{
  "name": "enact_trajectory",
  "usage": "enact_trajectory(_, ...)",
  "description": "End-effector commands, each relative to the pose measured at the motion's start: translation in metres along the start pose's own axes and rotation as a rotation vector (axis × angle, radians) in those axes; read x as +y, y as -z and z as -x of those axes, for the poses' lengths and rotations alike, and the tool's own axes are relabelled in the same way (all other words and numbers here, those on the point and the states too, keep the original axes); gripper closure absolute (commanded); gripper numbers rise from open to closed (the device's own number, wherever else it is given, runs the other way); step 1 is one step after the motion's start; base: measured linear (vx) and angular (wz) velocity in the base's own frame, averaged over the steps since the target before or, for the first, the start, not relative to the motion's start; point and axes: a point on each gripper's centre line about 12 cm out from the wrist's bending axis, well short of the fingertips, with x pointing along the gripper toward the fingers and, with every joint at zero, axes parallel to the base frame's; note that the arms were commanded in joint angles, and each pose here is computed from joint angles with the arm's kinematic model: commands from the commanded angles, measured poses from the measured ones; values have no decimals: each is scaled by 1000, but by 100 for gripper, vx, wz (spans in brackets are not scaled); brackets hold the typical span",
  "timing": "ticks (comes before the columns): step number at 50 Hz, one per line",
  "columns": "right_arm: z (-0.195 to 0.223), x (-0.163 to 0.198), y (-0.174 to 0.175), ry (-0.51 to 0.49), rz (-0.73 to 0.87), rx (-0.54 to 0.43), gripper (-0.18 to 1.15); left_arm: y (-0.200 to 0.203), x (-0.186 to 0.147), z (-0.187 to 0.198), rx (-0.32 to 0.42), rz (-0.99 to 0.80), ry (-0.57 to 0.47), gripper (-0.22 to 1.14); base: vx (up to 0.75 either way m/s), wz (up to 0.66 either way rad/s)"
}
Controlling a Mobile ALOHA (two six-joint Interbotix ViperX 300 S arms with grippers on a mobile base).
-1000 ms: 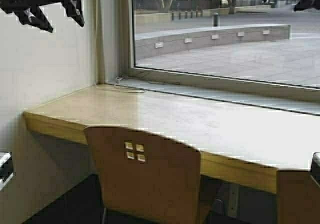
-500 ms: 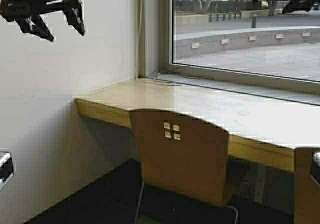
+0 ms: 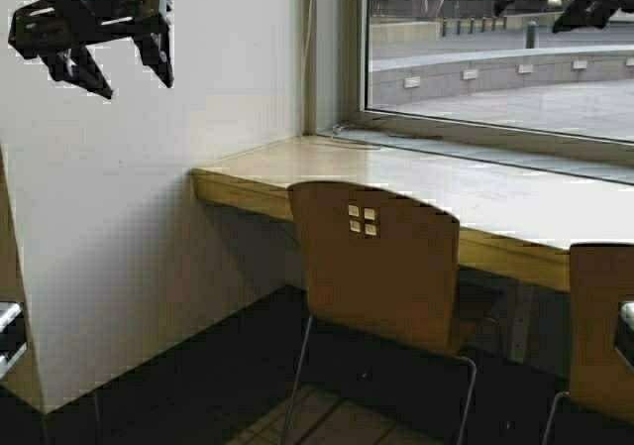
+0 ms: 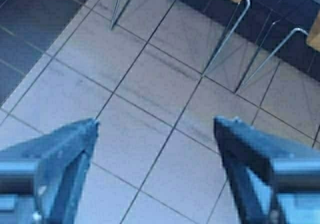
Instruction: Push the chairs under the table
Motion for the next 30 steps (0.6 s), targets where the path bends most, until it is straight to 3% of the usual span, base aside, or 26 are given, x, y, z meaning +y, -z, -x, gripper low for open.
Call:
enact_trajectory(1,-3,2,-11,-3,-2,-28,-4,-14,-3,3,-43,3,8,-7,-38,5)
enact_trajectory(18,-13,1,-11,3,-1,-12,-4,-12,-2,0,-51,-7,-1,-7,-40,-5)
enact_trajectory(30,-15,2,-12,2,-6,7,-4,-11,-1,-2,-48,8,-3,-7,-36,-25)
